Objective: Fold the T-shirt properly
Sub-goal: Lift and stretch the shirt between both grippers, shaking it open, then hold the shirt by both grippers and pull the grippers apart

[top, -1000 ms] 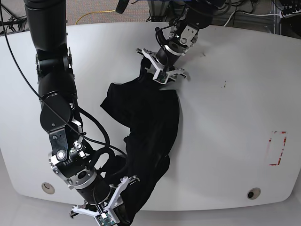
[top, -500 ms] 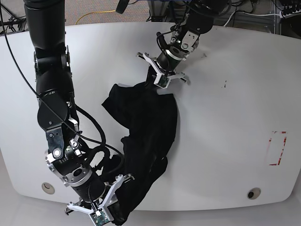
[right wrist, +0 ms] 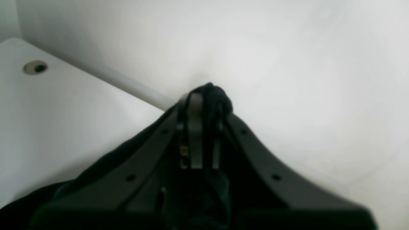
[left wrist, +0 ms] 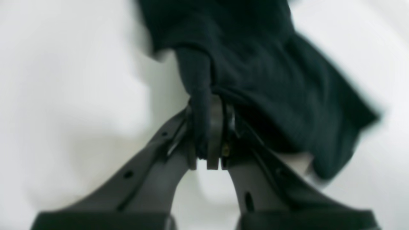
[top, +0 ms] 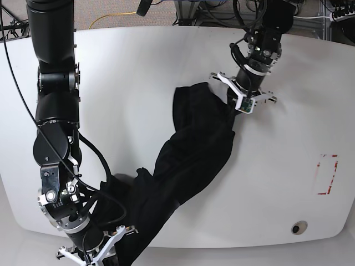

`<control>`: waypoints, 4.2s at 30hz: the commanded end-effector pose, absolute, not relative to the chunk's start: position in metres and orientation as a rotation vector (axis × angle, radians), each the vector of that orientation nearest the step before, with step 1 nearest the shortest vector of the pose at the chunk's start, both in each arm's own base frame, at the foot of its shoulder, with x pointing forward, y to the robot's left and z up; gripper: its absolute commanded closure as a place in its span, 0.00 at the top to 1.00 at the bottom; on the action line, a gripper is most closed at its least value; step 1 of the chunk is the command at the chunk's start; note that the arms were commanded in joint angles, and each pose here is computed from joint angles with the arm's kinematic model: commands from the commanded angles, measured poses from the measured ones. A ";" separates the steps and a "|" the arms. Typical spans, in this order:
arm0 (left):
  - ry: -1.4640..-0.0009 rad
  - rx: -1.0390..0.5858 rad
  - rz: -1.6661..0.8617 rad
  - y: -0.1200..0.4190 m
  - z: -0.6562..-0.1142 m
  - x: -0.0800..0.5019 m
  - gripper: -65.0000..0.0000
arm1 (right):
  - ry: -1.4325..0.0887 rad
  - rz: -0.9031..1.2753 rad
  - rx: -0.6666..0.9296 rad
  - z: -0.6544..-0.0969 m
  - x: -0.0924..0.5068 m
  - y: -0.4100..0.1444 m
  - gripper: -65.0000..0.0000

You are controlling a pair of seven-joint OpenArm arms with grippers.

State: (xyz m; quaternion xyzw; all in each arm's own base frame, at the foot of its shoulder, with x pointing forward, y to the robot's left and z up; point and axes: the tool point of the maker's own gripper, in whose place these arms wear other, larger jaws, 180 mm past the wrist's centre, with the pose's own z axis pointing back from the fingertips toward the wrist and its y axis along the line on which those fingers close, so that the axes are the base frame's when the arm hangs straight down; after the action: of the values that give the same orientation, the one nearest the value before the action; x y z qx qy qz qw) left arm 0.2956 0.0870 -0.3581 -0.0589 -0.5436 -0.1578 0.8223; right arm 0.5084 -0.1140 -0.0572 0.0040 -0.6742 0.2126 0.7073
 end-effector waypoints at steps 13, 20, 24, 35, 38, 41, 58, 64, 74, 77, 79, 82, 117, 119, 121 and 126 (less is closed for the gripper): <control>-1.346 0.117 -0.313 0.184 -0.249 0.347 0.00 | -1.525 0.386 -0.027 -0.013 0.545 -0.144 0.00; -1.367 0.198 -0.285 0.219 -0.208 0.376 0.00 | -1.520 0.359 -0.029 -0.002 0.556 -0.152 0.00; -1.392 0.235 -0.266 0.231 -0.183 0.390 0.00 | -1.521 0.357 -0.031 -0.002 0.556 -0.154 0.00; -1.313 0.241 -0.283 0.244 -0.190 0.404 0.00 | -1.433 0.337 -0.040 -0.054 0.547 -0.171 0.00; -1.274 0.230 -0.272 0.249 -0.205 0.405 0.00 | -1.404 0.269 -0.020 -0.078 0.541 -0.190 0.00; -1.230 0.231 -0.262 0.259 -0.221 0.395 0.00 | -1.376 0.252 -0.014 -0.102 0.530 -0.194 0.00; -0.949 0.243 -0.356 0.297 -0.303 0.331 0.00 | -1.148 0.193 0.019 -0.234 0.441 -0.199 0.00; -0.899 0.251 -0.343 0.306 -0.317 0.315 0.00 | -1.077 0.164 0.023 -0.269 0.409 -0.205 0.00; -0.799 0.273 -0.383 0.320 -0.336 0.285 0.00 | -0.988 0.100 0.015 -0.309 0.354 -0.216 0.00; -0.781 0.274 -0.386 0.321 -0.341 0.279 0.00 | -0.958 0.083 0.020 -0.321 0.339 -0.217 0.00; -0.771 0.274 -0.388 0.322 -0.343 0.276 0.00 | -0.939 0.077 0.025 -0.328 0.333 -0.216 0.00; -0.735 0.281 -0.406 0.326 -0.349 0.266 0.00 | -0.896 0.074 0.030 -0.342 0.318 -0.215 0.00; -0.685 0.284 -0.322 0.343 -0.359 0.232 0.77 | -0.765 0.011 0.096 -0.388 0.266 -0.196 0.00; -0.732 0.271 -0.249 0.356 -0.347 0.230 0.77 | -0.760 0.010 0.099 -0.389 0.264 -0.195 0.00; -0.752 0.228 -0.231 0.356 -0.342 0.229 0.77 | -0.760 0.010 0.099 -0.389 0.264 -0.195 0.00; -0.747 0.133 -0.195 0.365 -0.330 0.215 0.77 | -0.754 0.013 0.101 -0.391 0.262 -0.194 0.00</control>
State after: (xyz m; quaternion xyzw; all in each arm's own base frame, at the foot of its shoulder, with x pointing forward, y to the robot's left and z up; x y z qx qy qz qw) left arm 0.2145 0.3568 -0.3409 0.0598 -0.3569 -0.1004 0.9268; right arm 0.2541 -0.1940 -0.4026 0.0478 -0.3452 0.0001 0.9373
